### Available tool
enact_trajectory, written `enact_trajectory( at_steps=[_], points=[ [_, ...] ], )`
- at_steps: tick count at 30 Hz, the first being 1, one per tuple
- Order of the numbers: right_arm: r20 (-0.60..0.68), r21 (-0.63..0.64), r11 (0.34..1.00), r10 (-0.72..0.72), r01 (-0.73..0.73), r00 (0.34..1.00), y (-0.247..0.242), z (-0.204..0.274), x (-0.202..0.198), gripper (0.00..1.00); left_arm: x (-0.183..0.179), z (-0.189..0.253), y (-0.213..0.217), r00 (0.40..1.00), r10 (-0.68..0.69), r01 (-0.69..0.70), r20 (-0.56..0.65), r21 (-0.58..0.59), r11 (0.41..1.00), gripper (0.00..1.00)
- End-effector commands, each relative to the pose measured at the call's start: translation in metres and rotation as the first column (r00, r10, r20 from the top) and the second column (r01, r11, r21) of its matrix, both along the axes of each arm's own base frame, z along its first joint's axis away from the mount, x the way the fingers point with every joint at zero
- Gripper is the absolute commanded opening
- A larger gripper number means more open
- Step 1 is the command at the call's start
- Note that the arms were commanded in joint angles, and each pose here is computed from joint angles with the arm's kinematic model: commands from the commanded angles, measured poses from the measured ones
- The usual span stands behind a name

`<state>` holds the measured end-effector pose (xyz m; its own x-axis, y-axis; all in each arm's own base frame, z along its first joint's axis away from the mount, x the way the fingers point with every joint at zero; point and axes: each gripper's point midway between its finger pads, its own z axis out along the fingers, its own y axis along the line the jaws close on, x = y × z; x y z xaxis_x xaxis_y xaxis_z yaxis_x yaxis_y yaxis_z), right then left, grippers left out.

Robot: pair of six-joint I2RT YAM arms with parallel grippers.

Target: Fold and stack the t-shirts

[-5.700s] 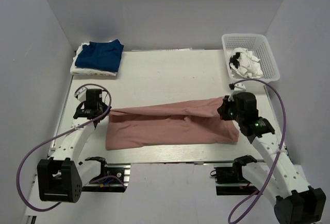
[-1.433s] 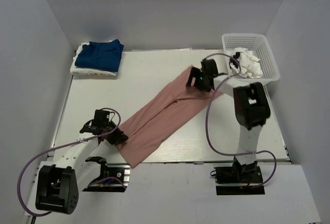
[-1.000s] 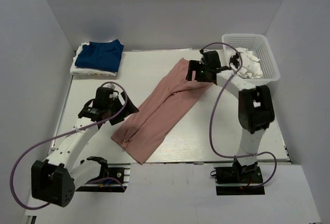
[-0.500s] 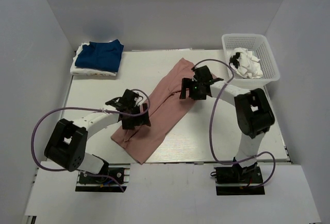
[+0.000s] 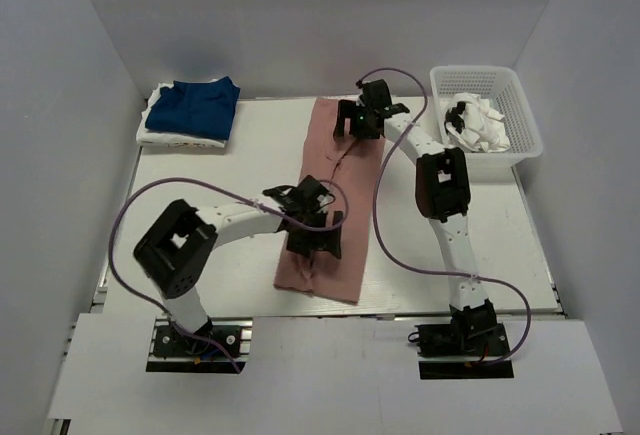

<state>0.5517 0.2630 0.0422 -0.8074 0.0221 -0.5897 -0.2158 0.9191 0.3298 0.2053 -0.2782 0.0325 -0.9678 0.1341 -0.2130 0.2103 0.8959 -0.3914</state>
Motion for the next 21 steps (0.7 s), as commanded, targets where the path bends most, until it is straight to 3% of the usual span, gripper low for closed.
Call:
enact_trajectory(
  at_steps=[1,3,7,8,13,16,17,18,19,21],
  points=[
    [-0.007,0.001,1.000,0.024,-0.024,1.000,-0.025,-0.035,0.032,0.90,-0.012,0.009,-0.034,0.994,-0.109,0.109,-0.002,-0.028,0.994,1.00],
    [0.032,0.073,0.995,0.063,-0.066,0.997,-0.021,-0.009,0.035,0.90,-0.015,0.014,-0.041,0.991,-0.134,0.133,0.030,0.024,0.991,1.00],
    [0.163,0.057,0.990,0.120,-0.131,0.979,-0.020,0.046,0.024,0.90,-0.031,0.037,-0.041,0.988,-0.114,0.114,0.100,0.004,0.993,1.00],
    [0.230,0.050,0.989,0.126,-0.141,0.965,-0.022,0.085,0.023,0.90,-0.033,0.037,-0.034,0.989,-0.098,0.098,0.108,0.013,0.995,1.00],
    [0.311,0.054,0.981,0.161,-0.186,0.937,-0.020,0.160,-0.006,0.90,-0.034,0.067,-0.012,0.972,-0.004,0.003,0.237,0.003,1.000,1.00],
    [0.331,0.032,0.975,0.198,-0.221,0.923,-0.016,0.180,-0.035,0.90,-0.035,0.078,0.006,0.958,0.073,-0.071,0.276,-0.018,0.997,1.00],
    [0.288,0.002,0.975,0.210,-0.220,0.934,-0.011,0.165,-0.052,0.90,-0.039,0.074,0.019,0.957,0.134,-0.140,0.256,0.003,0.990,1.00],
    [0.294,-0.003,0.976,0.208,-0.217,0.933,-0.011,0.178,-0.071,0.90,-0.033,0.081,0.034,0.934,0.207,-0.215,0.290,-0.004,0.977,1.00],
    [0.285,-0.042,0.982,0.188,-0.184,0.940,-0.016,0.175,-0.078,0.90,-0.041,0.067,0.057,0.931,0.250,-0.274,0.267,0.057,0.960,1.00],
    [0.210,-0.072,0.975,0.222,-0.212,0.952,0.000,0.152,-0.131,0.90,-0.042,0.066,0.085,0.877,0.388,-0.420,0.282,0.061,0.905,1.00]
  ],
)
